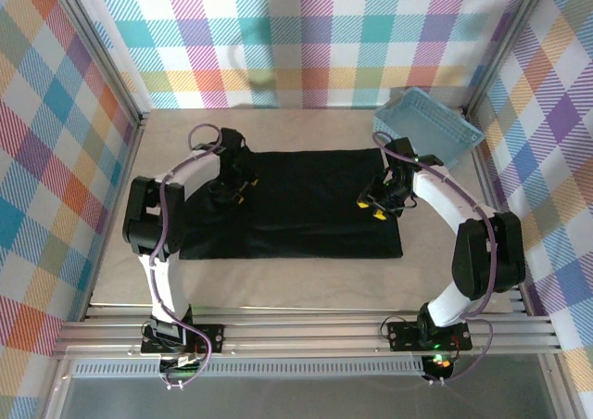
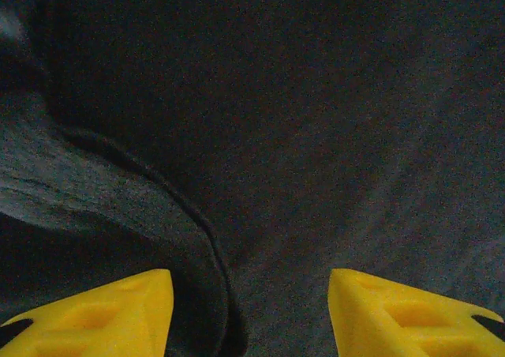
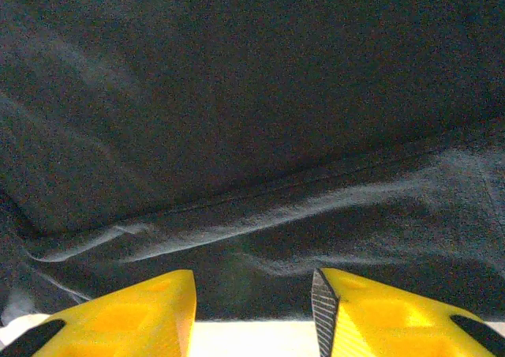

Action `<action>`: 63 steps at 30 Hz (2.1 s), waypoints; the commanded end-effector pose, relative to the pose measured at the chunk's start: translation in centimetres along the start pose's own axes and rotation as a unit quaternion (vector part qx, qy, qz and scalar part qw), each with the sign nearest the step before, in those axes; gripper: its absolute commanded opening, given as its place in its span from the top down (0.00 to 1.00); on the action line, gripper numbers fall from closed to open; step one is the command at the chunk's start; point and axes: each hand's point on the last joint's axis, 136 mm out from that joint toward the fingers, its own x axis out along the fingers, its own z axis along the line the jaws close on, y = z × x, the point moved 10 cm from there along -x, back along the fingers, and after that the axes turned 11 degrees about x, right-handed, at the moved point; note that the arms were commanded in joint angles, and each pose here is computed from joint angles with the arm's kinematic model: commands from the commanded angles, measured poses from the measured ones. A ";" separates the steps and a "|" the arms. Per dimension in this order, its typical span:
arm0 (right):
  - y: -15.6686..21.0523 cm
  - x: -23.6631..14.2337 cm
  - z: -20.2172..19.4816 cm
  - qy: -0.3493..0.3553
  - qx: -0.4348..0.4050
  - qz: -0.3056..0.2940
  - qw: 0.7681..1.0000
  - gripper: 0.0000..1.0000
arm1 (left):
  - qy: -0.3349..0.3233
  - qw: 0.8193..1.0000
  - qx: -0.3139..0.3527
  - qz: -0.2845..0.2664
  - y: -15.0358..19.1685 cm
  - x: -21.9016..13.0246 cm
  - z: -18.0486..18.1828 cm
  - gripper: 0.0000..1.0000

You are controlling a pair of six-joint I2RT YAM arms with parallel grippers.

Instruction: Fold and stack the t-shirts

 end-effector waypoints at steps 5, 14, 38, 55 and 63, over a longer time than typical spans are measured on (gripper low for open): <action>0.4 1.8 0.7 -0.012 -0.025 0.037 0.999 0.59 | -0.053 0.997 0.009 -0.062 -5.2 -5.0 4.0 0.68; 1.8 2.0 4.8 -0.106 -0.103 0.079 0.986 0.60 | -0.074 0.996 0.037 -0.020 -6.8 -1.4 5.2 0.78; 2.1 2.4 5.9 -0.123 -0.121 0.091 0.981 0.60 | -0.051 0.985 -0.163 -0.032 -6.4 0.8 5.7 0.67; 1.8 2.7 6.1 -0.109 -0.118 0.092 0.983 0.62 | -0.061 0.983 -0.171 0.003 -5.7 2.6 6.0 0.76; 1.8 2.8 6.0 -0.108 -0.118 0.095 0.983 0.63 | -0.069 0.983 -0.164 -0.042 -6.1 -0.1 5.9 1.00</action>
